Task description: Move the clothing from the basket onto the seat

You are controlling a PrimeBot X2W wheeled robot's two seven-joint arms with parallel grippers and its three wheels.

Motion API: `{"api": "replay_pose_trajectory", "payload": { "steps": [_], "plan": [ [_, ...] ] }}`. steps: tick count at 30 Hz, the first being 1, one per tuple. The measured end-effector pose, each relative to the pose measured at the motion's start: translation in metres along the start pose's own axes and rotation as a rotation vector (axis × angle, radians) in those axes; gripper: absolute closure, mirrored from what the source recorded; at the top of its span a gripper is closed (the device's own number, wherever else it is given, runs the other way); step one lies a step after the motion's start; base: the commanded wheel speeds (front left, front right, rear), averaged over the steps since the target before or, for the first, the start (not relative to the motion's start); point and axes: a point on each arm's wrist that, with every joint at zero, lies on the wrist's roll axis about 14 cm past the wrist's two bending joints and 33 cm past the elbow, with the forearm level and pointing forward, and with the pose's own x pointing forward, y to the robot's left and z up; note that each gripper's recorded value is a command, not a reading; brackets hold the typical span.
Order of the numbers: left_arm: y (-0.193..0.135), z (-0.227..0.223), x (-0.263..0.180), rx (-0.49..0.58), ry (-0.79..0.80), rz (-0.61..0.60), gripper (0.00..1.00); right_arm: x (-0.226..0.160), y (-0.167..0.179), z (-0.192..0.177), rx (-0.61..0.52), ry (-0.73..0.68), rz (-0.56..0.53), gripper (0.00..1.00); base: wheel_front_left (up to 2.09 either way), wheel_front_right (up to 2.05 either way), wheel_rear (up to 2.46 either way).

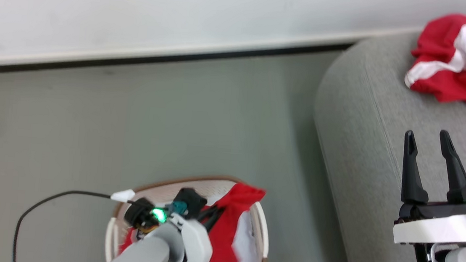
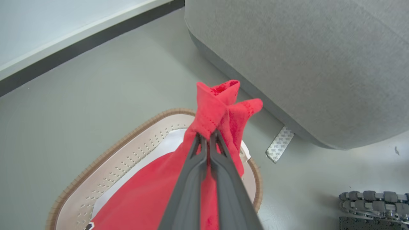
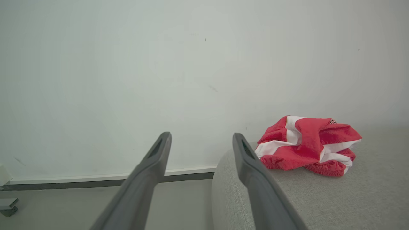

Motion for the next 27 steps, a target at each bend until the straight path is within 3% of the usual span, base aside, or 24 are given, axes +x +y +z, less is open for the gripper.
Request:
{"api": "replay_pose_trajectory", "payload": {
  "steps": [12, 27],
  "plan": [
    [0.016, 0.131, -0.062, 0.018, -0.422, 0.117, 1.00, -0.011, 0.038, 0.016, 0.042, -0.031, 0.107, 0.00, 0.00, 0.00, 0.00],
    [0.018, 0.234, -0.136, 0.047, -0.757, 0.183, 1.00, -0.025, 0.070, 0.025, 0.072, -0.043, 0.192, 0.00, 0.00, 0.00, 0.00]
  ]
}}
